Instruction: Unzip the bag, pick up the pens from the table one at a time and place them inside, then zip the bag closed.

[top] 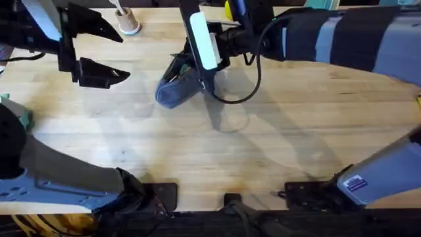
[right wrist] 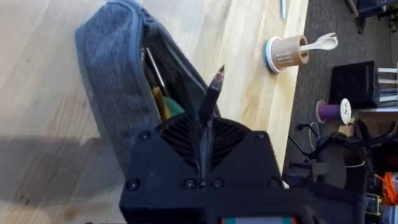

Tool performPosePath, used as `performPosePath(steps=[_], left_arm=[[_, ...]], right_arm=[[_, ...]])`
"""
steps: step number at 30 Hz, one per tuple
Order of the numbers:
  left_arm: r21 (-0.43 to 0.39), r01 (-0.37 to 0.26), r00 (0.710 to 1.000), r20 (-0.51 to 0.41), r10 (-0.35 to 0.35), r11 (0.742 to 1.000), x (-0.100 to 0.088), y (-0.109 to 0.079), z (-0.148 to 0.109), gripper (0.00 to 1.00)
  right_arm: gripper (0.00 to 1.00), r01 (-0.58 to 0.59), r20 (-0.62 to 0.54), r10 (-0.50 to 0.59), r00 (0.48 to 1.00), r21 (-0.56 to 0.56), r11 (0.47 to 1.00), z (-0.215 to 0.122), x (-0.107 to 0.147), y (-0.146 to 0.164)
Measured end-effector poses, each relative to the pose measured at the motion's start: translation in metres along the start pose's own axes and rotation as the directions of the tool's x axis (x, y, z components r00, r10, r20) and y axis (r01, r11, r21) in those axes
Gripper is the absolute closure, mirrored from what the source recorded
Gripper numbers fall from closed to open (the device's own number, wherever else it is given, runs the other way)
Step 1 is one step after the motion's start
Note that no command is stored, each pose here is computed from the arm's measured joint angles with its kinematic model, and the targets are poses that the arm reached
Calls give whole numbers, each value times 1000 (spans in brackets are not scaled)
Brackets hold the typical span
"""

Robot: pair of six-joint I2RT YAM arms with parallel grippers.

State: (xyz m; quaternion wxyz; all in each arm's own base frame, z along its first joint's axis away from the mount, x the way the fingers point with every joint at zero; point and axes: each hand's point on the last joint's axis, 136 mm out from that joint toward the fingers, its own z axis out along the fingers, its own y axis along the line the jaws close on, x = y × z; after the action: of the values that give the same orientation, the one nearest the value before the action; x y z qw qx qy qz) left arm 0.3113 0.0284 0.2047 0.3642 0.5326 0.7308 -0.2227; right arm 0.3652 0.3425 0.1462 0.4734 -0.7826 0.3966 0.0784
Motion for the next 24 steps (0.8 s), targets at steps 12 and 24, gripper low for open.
performPosePath(steps=[12, 24], left_arm=[[-18, -23, 1000, -6, 23, 1000, 1, 5, 0, 6], [-18, -23, 1000, -6, 23, 1000, 2, 5, 0, 6]], right_arm=[[968, -12, -12, 11, 1000, -96, 995, 11, 12, 29], [960, -34, -7, 33, 999, -143, 989, 17, 16, 42]])
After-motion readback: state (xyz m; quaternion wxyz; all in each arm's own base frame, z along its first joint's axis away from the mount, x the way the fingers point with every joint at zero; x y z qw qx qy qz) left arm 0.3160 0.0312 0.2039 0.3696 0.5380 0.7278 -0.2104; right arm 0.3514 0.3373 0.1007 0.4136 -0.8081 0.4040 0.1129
